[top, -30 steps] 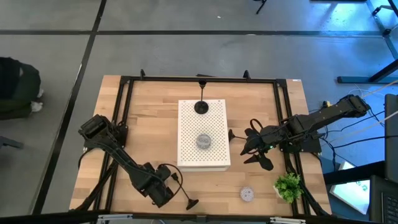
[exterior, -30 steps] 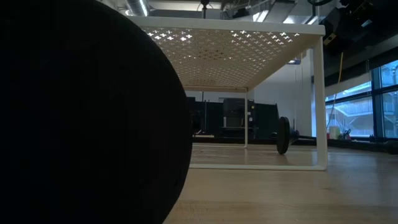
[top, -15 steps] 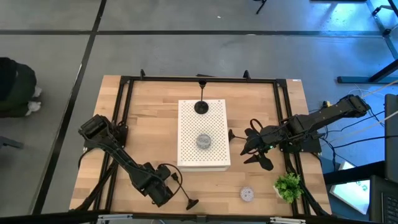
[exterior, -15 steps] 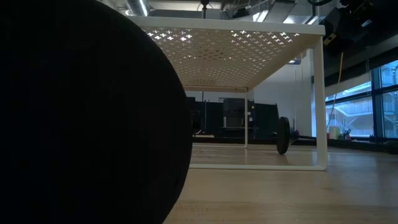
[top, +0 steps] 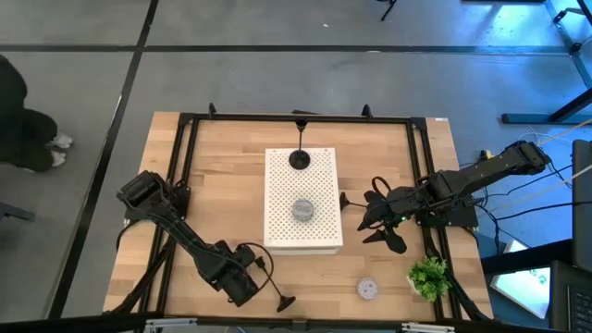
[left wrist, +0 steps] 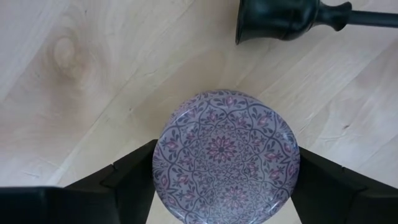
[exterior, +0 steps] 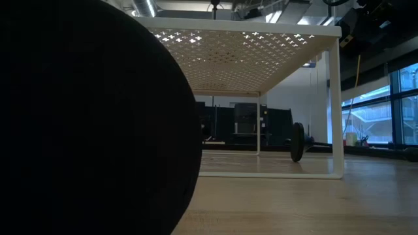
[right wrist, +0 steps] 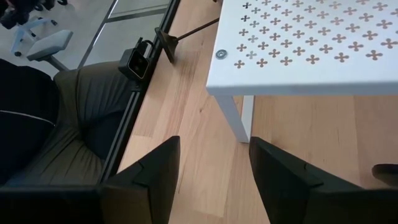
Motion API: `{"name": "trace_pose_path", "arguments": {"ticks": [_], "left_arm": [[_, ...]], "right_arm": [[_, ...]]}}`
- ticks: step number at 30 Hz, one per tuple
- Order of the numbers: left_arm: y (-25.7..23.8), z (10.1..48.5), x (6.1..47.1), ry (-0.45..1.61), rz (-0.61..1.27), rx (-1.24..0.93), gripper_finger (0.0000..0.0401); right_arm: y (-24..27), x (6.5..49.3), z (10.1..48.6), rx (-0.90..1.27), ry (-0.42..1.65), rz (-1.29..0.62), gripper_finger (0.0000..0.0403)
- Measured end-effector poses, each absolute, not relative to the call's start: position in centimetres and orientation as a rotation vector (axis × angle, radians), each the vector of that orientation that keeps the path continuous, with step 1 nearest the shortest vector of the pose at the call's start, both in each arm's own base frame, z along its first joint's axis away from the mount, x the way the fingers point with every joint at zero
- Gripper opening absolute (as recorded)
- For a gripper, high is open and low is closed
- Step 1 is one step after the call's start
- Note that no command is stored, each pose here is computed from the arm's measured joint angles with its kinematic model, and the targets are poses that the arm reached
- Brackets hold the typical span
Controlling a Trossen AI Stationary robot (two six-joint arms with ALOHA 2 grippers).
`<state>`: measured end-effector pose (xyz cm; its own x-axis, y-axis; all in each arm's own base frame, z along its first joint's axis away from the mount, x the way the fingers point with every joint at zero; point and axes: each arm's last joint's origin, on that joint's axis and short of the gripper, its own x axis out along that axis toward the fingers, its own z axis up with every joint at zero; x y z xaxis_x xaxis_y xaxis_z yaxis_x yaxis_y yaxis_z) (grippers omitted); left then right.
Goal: Pick & Place candle stick holders
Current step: Put the left pink patterned scented candle on the shelf
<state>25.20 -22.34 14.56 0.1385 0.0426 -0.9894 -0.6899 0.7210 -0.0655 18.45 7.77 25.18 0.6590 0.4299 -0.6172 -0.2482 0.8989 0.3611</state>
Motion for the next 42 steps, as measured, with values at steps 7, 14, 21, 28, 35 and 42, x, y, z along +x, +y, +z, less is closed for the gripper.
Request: {"name": "trace_pose_path", "arguments": {"ticks": [7, 14, 21, 28, 35, 42], "left_arm": [[-22.7, 14.8, 25.4, 1.385, 0.59, -0.58, 0.0293], [-23.5, 18.4, 26.0, 1.414, 0.599, -0.535, 0.0293], [-23.6, 19.6, 26.5, 1.412, 0.57, -0.519, 0.0292], [-23.4, 23.3, 27.3, 1.428, 0.566, -0.5, 0.0292], [-21.0, 29.6, 29.3, 1.35, 0.541, -0.429, 0.0292], [-15.9, 33.1, 32.6, 1.277, 0.468, -0.386, 0.0292]], "right_arm": [[7.8, 18.5, 25.2, 0.256, 0.76, 0.388, 0.0195], [7.8, 18.5, 25.2, 0.255, 0.76, 0.389, 0.0195], [7.8, 18.4, 25.2, 0.255, 0.76, 0.389, 0.0195], [7.8, 18.5, 25.2, 0.255, 0.76, 0.389, 0.0195], [7.8, 18.5, 25.3, 0.255, 0.748, 0.386, 0.0195], [7.8, 18.5, 25.2, 0.255, 0.75, 0.385, 0.0195]]}}
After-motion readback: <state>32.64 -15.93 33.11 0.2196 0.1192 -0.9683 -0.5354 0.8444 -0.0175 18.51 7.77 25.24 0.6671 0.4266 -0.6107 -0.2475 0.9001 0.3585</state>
